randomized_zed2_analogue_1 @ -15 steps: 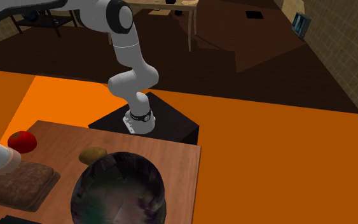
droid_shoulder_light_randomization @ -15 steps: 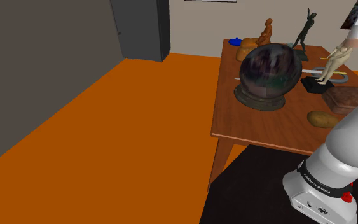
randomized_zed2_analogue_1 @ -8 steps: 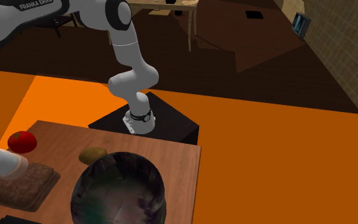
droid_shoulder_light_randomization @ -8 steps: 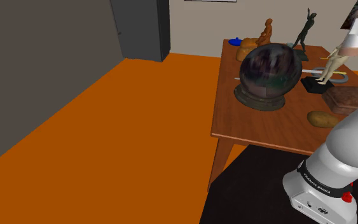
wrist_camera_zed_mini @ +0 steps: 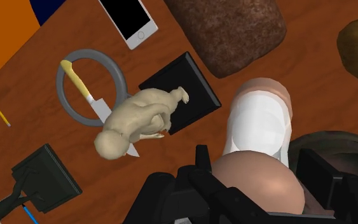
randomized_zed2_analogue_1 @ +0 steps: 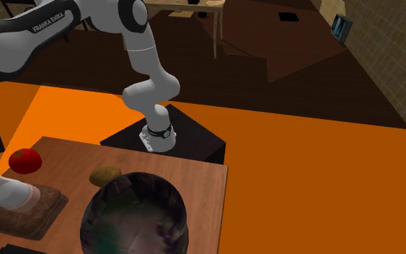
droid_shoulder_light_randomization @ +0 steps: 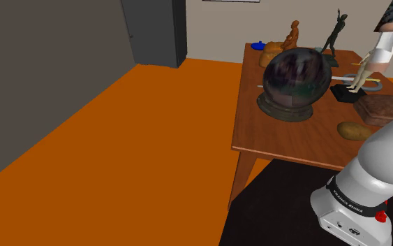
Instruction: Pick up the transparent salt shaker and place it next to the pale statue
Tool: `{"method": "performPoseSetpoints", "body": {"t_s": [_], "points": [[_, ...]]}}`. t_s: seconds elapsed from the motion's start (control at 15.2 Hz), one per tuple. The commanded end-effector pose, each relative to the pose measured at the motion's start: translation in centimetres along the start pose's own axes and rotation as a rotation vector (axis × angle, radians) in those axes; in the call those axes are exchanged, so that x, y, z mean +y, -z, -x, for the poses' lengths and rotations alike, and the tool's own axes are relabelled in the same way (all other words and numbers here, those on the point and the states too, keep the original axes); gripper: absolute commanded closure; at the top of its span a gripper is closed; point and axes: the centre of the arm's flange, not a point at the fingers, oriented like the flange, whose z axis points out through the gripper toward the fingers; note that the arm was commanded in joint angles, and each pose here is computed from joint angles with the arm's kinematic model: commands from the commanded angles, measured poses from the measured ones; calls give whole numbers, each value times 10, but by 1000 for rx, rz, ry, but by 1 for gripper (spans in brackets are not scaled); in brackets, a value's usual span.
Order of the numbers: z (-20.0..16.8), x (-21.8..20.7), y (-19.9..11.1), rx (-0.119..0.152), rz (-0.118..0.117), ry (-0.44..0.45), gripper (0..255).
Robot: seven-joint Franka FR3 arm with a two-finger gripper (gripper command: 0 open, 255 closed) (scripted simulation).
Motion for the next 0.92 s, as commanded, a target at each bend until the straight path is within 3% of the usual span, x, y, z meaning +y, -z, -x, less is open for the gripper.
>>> {"method": "performPoseSetpoints", "body": {"t_s": [0.0,0.86], "points": [[-1,-3,-10,0,1,0,255],[-1,-16,-77,0,1,0,255]]}}
